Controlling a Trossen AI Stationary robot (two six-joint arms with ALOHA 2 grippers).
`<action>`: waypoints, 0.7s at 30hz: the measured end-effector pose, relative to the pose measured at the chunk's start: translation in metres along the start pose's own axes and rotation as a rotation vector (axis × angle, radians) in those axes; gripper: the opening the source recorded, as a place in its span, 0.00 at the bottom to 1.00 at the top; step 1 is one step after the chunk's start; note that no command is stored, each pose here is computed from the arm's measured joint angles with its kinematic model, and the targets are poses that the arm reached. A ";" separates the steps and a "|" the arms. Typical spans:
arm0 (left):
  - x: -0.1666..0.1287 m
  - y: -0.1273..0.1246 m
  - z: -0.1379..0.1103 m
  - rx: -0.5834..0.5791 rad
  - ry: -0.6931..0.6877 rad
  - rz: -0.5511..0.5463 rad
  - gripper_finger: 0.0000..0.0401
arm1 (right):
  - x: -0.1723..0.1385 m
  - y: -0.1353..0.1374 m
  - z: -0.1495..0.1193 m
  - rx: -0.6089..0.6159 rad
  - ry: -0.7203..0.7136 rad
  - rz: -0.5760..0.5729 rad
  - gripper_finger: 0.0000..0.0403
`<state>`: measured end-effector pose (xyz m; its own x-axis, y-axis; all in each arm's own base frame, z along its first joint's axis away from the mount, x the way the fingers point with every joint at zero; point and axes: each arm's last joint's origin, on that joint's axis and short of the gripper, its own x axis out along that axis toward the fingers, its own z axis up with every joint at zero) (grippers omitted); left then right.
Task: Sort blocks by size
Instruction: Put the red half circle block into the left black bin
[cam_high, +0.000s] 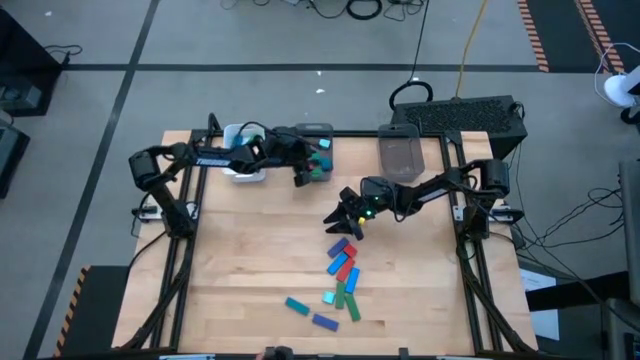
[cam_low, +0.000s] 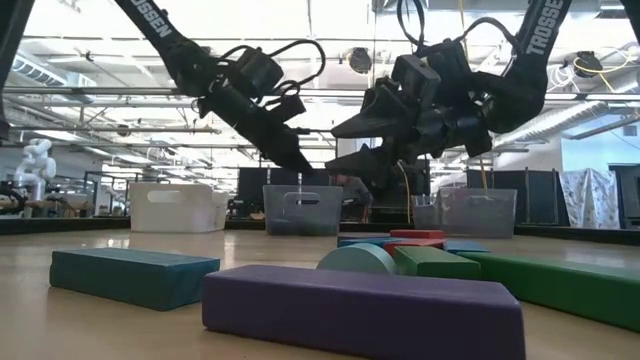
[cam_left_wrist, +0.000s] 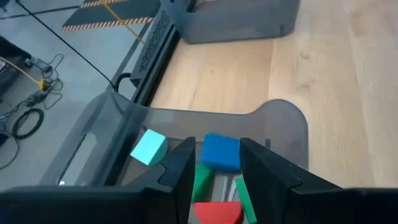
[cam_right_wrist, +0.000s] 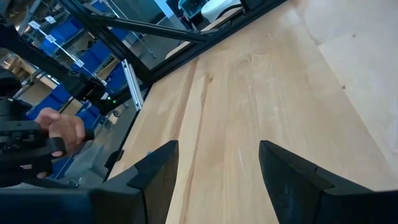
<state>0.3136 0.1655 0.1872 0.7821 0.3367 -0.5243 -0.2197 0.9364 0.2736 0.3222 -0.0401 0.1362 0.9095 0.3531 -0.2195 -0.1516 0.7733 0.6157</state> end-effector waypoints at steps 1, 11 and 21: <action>0.000 0.000 0.001 0.000 0.000 0.005 0.32 | 0.000 0.000 0.000 -0.001 -0.001 -0.001 0.53; -0.007 -0.009 0.015 0.002 0.057 0.064 0.32 | 0.002 0.002 -0.005 -0.230 0.038 0.007 0.53; -0.026 -0.029 0.036 0.020 0.001 0.030 0.33 | 0.034 0.045 -0.022 -0.330 0.151 0.060 0.53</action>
<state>0.3210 0.1258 0.2217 0.7747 0.3645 -0.5166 -0.2309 0.9238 0.3055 0.3375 0.0186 0.1395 0.8313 0.4579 -0.3151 -0.3422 0.8683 0.3590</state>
